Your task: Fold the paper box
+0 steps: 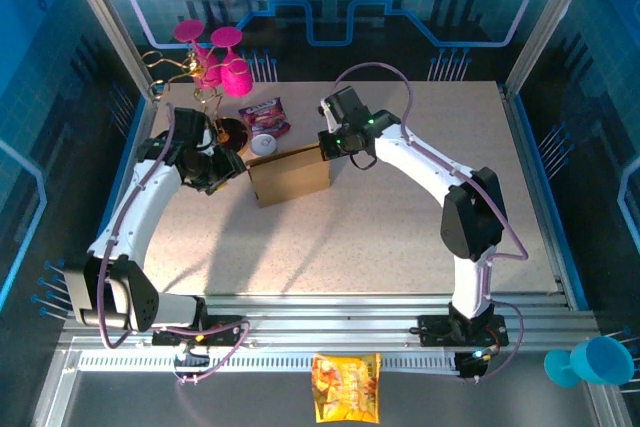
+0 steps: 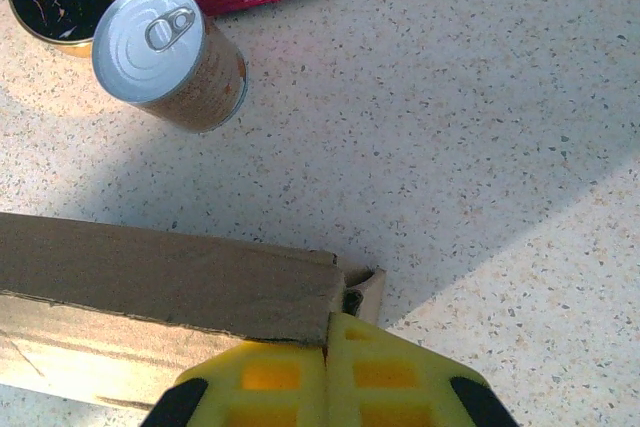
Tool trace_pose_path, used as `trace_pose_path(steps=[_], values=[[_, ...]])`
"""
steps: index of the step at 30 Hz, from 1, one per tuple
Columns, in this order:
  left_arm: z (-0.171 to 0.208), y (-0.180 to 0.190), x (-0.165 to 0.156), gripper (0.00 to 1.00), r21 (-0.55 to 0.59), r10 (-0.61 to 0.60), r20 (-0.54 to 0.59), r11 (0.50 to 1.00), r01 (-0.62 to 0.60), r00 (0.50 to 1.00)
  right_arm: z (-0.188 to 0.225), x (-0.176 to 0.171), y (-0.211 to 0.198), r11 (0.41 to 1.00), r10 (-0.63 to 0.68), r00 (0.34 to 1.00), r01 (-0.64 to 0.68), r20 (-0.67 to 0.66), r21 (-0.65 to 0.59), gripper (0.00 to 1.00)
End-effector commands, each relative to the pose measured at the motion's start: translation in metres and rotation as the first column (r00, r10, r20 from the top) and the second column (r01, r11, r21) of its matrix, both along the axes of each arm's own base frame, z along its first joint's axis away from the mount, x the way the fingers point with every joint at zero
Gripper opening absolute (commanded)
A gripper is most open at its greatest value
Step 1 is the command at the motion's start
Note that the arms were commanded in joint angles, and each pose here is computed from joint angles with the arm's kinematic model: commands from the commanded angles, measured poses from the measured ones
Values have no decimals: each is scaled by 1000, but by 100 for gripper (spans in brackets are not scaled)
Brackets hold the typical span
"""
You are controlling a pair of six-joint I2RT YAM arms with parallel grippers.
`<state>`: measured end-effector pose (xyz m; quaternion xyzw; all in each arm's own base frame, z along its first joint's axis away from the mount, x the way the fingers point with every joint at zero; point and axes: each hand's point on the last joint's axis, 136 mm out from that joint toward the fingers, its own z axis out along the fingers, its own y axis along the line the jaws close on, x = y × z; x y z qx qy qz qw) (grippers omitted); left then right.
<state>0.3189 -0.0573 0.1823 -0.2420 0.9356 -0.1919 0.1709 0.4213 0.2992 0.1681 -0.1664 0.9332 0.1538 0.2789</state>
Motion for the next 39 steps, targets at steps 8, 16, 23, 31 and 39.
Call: trace_pose_path(steps=[8, 16, 23, 31, 39], values=[[1, -3, 17, 52, 150, -202, 6, 969, 198, 979, -40, -24, -5, 996, 31, 989, -43, -145, -81, 0], [-6, -15, 33, 47, 145, -230, 6, 963, 227, 973, -42, -24, -6, 996, 31, 988, -44, -152, -80, 0], [-19, -20, 35, 46, 184, -247, -14, 952, 245, 969, -42, -23, -8, 997, 24, 988, -35, -154, -74, 0], [-42, -14, 31, 31, 213, -208, -26, 955, 209, 978, -43, -23, -8, 997, 26, 987, -37, -160, -70, 0], [-36, -14, 30, 20, 213, -192, -14, 958, 191, 981, -43, -22, -8, 997, 25, 987, -37, -159, -70, 0]])
